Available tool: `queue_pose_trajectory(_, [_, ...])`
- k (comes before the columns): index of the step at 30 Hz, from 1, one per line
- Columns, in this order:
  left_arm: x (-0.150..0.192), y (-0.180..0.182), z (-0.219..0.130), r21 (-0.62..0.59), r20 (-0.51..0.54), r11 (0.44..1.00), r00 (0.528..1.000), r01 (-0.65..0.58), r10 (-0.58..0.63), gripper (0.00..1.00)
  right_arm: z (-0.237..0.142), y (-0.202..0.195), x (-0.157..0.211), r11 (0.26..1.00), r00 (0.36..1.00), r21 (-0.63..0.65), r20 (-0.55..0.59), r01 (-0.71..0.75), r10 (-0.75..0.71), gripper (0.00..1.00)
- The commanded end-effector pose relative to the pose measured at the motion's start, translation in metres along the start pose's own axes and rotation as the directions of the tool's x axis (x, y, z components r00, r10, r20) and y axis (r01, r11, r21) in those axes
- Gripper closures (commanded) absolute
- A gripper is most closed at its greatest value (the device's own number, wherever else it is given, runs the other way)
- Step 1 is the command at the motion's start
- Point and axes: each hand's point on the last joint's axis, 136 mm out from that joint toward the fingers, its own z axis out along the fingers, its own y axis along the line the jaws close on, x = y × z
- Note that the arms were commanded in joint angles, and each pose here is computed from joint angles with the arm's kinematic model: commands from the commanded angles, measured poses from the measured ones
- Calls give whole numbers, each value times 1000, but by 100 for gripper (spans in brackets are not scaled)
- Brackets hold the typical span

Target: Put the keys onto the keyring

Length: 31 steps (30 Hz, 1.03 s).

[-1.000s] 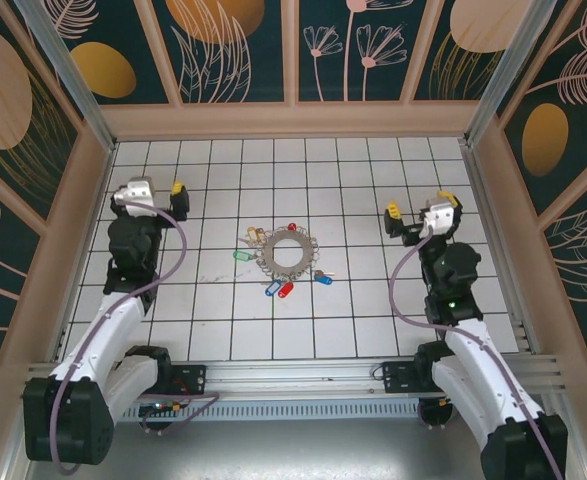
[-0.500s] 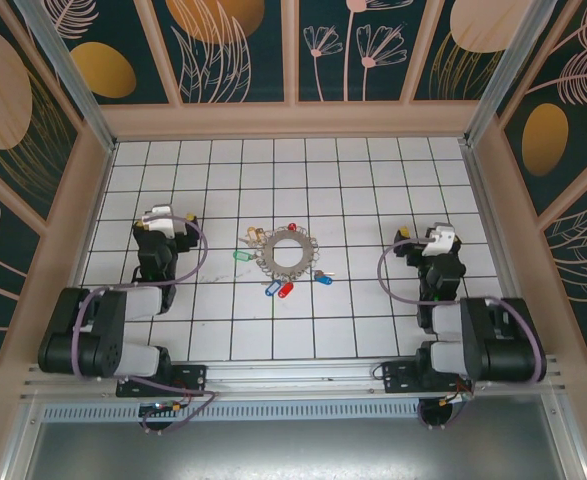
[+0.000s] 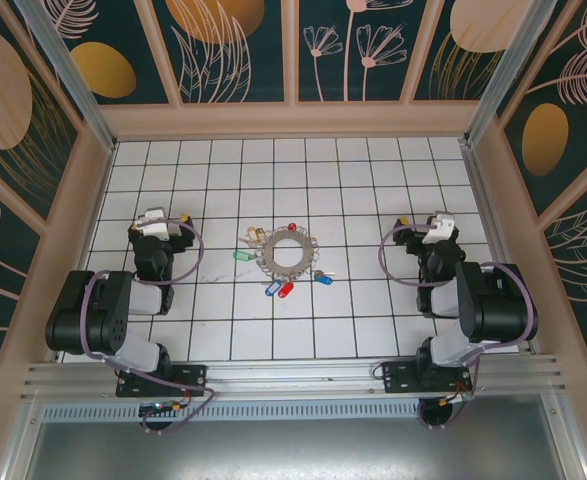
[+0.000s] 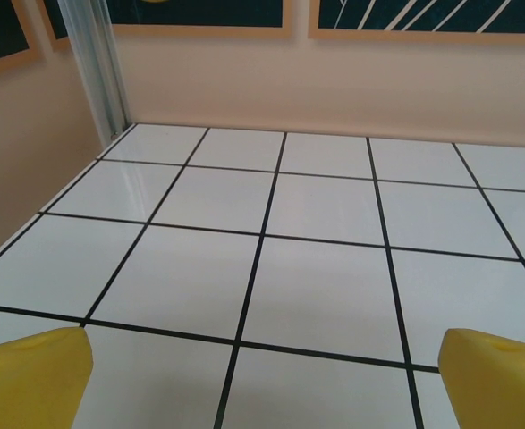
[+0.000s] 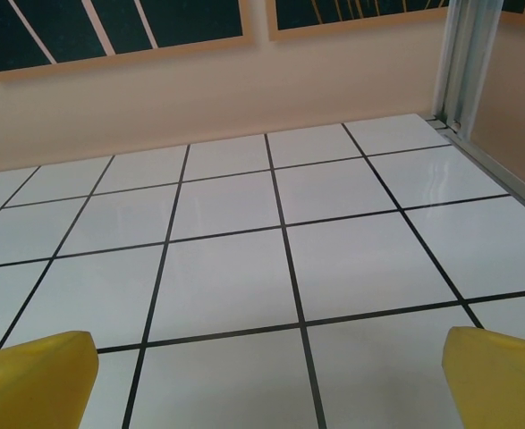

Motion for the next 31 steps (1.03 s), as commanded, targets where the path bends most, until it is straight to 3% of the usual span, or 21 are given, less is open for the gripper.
queue_pose_trajectory(1, [-16, 1, 0, 4, 65, 1000, 997, 31, -32, 1, 9, -5, -8, 999, 1000, 46, 11, -24, 24, 1])
queue_pose_trajectory(31, [-17, 2, -3, 2, 78, 999, 996, 33, -33, 1, 11, -1, -8, 999, 1000, 32, 6, -8, 8, 1])
